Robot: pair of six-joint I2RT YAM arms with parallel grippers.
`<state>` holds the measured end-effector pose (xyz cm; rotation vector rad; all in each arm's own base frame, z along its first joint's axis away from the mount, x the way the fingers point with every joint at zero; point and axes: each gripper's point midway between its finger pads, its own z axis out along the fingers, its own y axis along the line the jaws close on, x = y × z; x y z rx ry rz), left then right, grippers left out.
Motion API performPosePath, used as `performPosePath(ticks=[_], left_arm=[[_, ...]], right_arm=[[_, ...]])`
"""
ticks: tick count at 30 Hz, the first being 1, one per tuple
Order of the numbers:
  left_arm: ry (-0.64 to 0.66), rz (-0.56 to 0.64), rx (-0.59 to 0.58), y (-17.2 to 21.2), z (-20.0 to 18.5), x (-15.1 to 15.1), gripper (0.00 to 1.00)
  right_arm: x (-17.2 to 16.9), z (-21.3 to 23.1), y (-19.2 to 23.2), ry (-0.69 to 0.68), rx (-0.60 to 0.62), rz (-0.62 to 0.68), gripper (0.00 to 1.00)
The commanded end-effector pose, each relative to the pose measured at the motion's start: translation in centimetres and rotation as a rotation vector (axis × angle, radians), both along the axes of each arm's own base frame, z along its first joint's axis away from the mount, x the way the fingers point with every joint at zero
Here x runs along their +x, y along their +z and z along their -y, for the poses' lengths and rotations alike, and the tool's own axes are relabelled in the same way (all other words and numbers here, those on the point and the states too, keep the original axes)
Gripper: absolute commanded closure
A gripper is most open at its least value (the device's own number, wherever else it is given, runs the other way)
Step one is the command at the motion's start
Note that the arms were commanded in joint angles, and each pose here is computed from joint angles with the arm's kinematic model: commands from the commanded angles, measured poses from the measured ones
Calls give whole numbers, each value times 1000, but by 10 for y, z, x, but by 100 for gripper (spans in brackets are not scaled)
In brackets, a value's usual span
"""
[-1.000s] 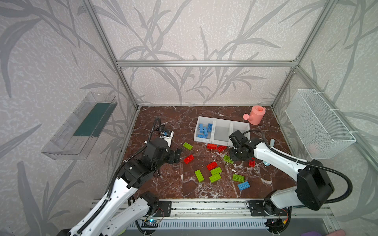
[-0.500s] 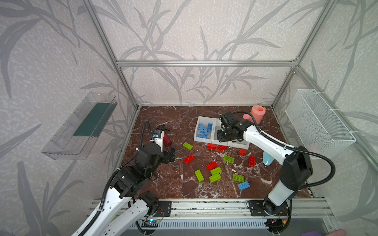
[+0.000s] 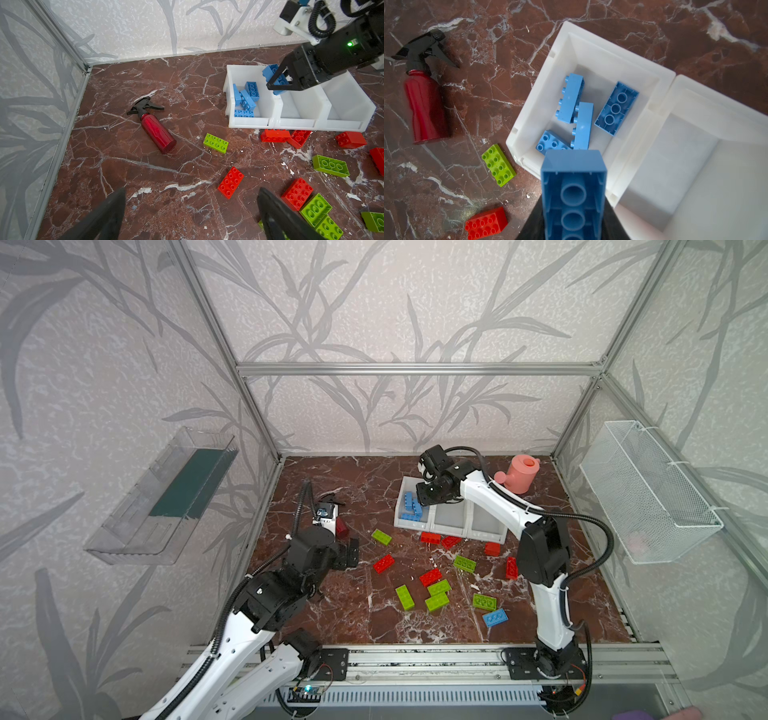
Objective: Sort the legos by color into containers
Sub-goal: 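Carry the blue brick into the bin compartment and release, right gripper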
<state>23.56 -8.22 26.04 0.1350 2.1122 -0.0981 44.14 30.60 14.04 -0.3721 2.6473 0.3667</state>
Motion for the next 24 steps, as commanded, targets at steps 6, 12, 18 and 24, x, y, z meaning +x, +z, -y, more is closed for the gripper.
performPosePath(ticks=[6,12,18,24], left_arm=[[-13,4,3,0,1,0,2],[-14,-3,11,-3,1,1,2],[-15,-13,20,-5,2,2,2],[-28,-25,0,-5,6,1,1]], right_arm=[[11,-10,-26,7,-45,-74,69],[19,-14,-22,2,-34,-53,47],[16,-15,-4,15,-10,-23,34],[-7,-4,24,30,19,30,22]])
